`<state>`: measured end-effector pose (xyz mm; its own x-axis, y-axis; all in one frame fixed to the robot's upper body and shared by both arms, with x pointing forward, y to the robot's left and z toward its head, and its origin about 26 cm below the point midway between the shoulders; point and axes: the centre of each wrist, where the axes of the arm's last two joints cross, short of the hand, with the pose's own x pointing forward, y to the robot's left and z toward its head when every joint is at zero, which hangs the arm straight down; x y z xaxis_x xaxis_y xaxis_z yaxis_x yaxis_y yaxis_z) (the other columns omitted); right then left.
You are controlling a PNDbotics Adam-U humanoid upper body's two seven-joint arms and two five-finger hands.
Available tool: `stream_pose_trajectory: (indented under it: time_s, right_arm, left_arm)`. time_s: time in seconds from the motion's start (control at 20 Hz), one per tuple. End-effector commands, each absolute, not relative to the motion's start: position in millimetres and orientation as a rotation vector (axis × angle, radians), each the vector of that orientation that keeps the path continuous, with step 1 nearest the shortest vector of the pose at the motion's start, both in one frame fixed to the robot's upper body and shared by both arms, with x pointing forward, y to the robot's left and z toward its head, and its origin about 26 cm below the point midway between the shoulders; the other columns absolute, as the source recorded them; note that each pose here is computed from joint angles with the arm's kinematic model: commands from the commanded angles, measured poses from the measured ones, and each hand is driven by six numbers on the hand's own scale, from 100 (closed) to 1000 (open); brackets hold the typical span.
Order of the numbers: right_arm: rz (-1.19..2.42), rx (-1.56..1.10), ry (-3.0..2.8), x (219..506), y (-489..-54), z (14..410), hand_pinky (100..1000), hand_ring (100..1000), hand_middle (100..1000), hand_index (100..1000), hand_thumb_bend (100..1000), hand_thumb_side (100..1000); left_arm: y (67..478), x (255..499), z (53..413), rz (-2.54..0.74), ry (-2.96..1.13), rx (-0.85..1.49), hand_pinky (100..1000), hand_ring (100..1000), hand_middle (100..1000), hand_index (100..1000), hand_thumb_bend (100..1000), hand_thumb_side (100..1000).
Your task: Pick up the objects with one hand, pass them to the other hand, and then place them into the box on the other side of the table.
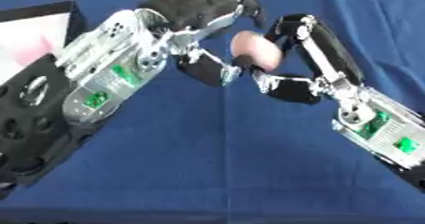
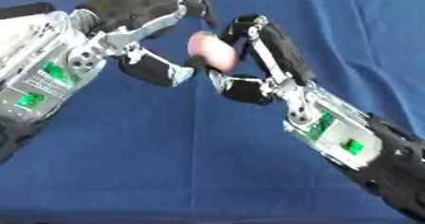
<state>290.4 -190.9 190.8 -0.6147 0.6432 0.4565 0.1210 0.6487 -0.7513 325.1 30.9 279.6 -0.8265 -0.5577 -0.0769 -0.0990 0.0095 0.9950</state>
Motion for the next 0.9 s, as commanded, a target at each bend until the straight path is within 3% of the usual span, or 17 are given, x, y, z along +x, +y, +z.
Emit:
stream_pose_trajectory:
  time_s: [0.05,0.45,0.65,0.9]
  right_arm:
    - [0.897,-0.594,-2.169,288.2,-188.8,200.3,421,621,460,474,100,100]
    - [0.897,-0.589,-2.179,288.2,-188.4,200.4,417,620,459,473,100,100]
    - [0.899,-0.593,-2.178,288.0,-188.6,199.9,416,620,459,472,100,100]
    - [0.898,-0.601,-2.174,288.0,-188.9,199.6,414,621,460,475,100,100]
  left_arm:
    - [30.0,324.8,283.8,-1.874,-1.974,0.678,873,775,762,779,191,189]
    - [27.7,328.0,278.9,-1.903,-1.951,0.669,872,775,759,761,204,189]
    - [26.6,330.2,276.3,-1.907,-1.944,0.667,843,732,681,642,119,156]
    - [26.3,329.8,276.9,-1.901,-1.967,0.678,805,686,604,529,100,129]
